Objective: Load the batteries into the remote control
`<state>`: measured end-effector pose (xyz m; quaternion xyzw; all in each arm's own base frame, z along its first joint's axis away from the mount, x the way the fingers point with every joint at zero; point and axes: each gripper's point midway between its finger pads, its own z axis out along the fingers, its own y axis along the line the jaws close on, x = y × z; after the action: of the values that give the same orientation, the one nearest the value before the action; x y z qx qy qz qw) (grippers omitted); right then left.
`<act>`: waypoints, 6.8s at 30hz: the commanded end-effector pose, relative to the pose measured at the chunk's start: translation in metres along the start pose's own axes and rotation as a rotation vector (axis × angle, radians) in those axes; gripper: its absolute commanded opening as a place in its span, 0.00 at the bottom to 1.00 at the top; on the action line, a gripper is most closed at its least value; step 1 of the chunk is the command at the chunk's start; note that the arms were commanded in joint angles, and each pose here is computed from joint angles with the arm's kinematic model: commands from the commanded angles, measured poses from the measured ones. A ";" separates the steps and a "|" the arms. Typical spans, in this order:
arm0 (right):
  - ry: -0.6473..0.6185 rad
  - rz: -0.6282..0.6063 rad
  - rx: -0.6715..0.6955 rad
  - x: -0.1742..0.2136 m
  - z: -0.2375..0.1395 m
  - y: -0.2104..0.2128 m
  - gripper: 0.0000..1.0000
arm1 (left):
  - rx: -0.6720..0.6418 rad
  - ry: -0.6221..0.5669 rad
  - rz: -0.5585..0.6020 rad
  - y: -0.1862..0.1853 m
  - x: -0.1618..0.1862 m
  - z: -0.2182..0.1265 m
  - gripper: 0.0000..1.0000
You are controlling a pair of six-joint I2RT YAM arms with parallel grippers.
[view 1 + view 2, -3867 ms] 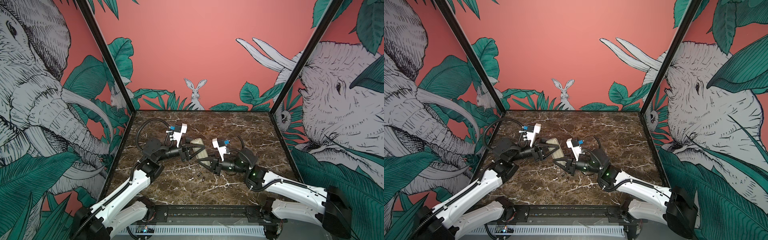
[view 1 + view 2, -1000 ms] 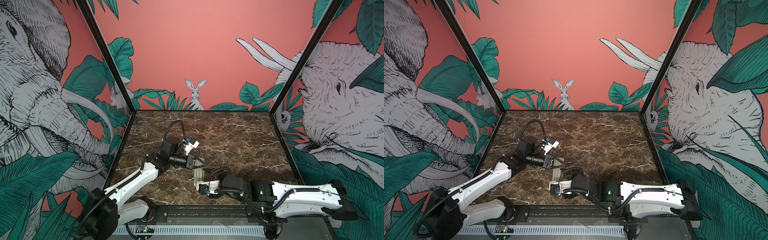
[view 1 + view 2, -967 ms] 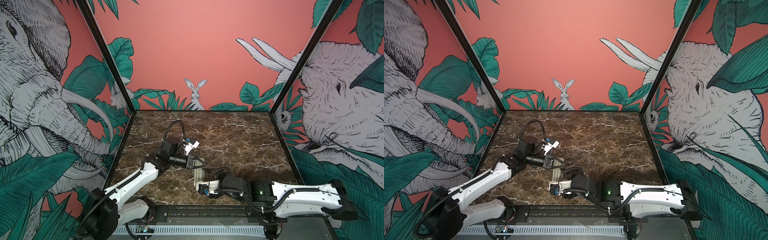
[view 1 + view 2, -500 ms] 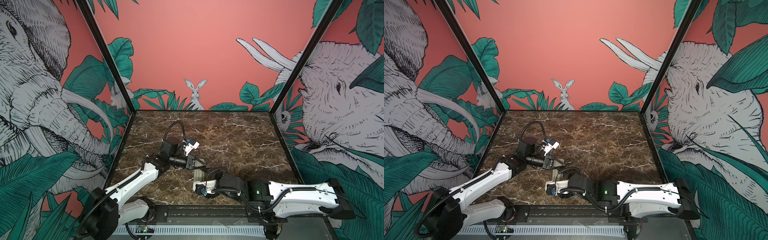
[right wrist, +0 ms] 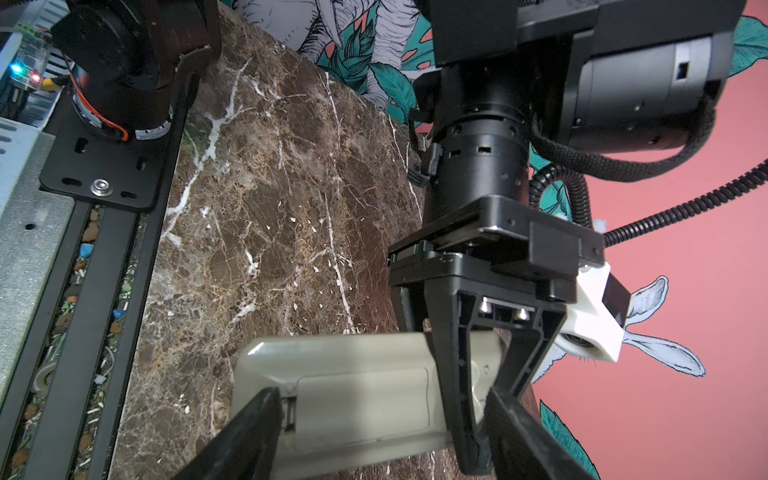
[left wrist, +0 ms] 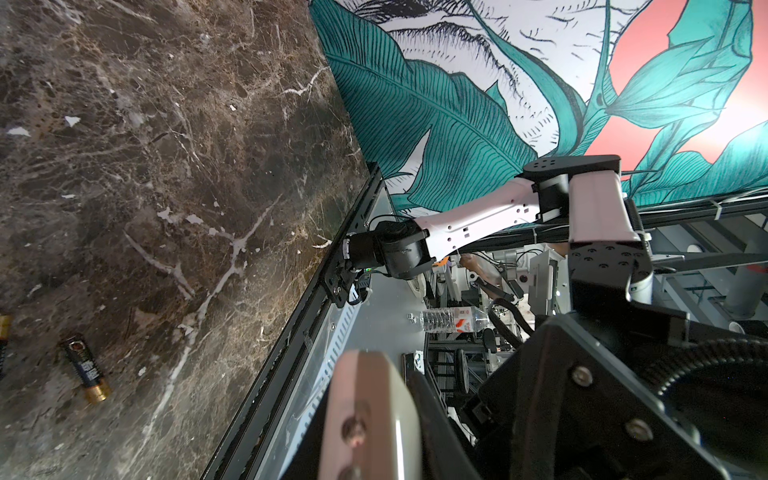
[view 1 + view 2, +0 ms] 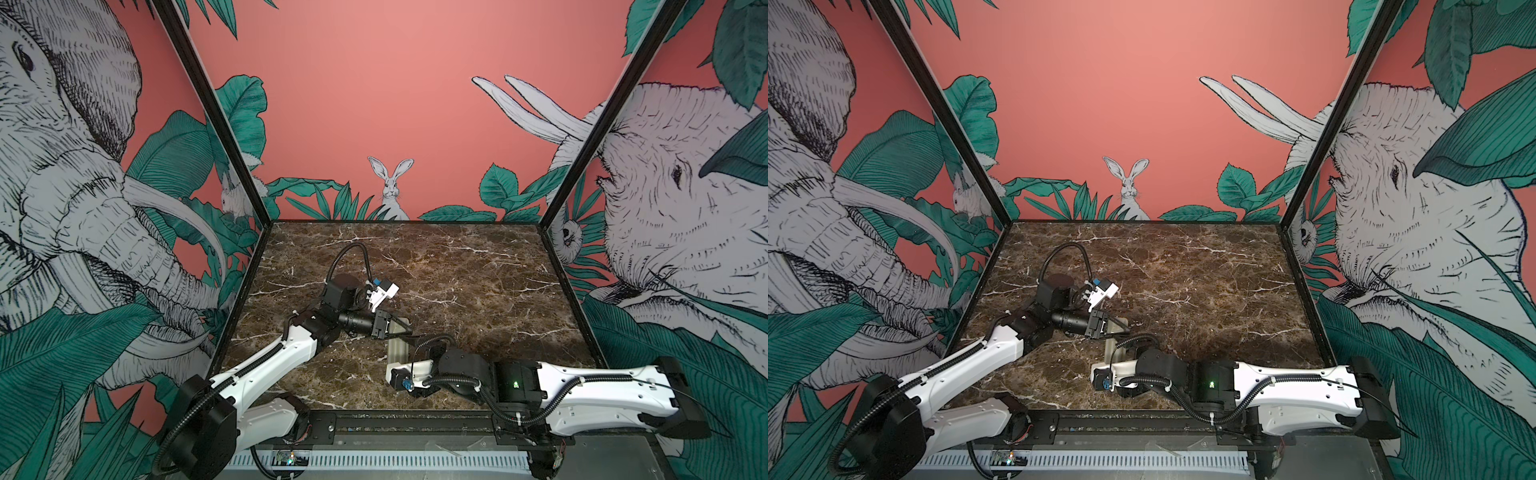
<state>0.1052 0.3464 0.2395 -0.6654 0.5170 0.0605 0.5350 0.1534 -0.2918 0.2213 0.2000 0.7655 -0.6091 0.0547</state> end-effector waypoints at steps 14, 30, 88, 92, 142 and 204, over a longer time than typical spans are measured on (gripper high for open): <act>0.039 0.007 0.037 0.005 0.008 -0.018 0.78 | 0.062 0.020 0.045 -0.018 0.005 -0.003 0.00; 0.056 -0.074 0.113 0.005 0.016 -0.029 0.78 | 0.076 0.029 0.032 -0.014 0.008 -0.001 0.00; 0.010 0.029 -0.109 -0.006 0.008 -0.005 0.99 | 0.044 0.049 0.005 0.001 0.016 0.001 0.00; -0.001 0.039 -0.121 -0.009 0.007 -0.003 0.99 | 0.037 0.052 0.005 0.003 0.017 0.001 0.00; 0.066 -0.060 0.171 0.003 0.010 -0.051 0.99 | 0.025 0.067 -0.009 0.017 0.026 0.004 0.00; 0.057 0.046 -0.174 0.000 0.025 0.011 0.99 | 0.008 0.051 -0.025 0.023 0.025 0.001 0.00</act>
<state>0.1067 0.3626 0.2122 -0.7068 0.5364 0.0914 0.4521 0.1427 -0.2849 0.1869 0.1978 0.7744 -0.6004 0.0261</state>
